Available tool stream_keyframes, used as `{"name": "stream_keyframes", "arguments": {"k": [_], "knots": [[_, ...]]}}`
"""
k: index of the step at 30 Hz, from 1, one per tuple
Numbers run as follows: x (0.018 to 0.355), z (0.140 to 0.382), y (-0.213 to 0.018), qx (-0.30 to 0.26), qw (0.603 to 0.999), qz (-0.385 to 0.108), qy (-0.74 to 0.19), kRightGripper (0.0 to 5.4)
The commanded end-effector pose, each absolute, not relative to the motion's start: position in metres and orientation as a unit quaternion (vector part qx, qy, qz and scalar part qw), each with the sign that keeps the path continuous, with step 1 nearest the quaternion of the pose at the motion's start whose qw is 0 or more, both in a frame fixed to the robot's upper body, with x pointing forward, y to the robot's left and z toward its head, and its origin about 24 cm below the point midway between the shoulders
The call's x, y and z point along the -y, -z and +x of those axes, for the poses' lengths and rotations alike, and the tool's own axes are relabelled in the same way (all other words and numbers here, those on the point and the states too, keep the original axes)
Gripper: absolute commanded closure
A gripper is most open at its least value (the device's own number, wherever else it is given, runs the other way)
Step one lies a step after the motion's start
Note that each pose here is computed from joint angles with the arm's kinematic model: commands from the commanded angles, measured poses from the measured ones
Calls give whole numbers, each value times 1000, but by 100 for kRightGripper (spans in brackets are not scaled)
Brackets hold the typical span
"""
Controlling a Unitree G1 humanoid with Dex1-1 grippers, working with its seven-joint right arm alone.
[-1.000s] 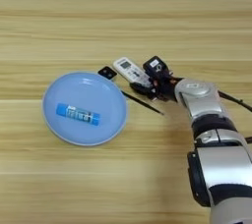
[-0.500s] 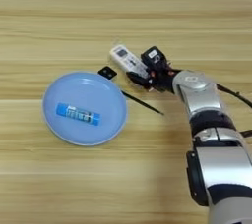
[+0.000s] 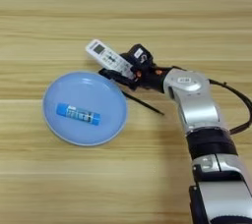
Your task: Move the objects on the table
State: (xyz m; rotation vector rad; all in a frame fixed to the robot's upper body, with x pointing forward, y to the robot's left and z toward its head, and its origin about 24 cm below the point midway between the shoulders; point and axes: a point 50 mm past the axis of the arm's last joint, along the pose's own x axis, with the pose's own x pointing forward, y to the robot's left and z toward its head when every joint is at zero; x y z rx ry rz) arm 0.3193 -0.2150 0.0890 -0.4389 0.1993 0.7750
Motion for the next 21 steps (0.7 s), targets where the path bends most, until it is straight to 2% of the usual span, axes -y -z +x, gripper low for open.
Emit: {"name": "stream_keyframes", "arguments": {"k": [1, 7, 21], "knots": [[212, 323, -127, -38, 893, -248, -373, 250], [207, 312, -117, -61, 875, -258, -404, 250], [208, 306, -97, -110, 852, -270, -434, 250]]}}
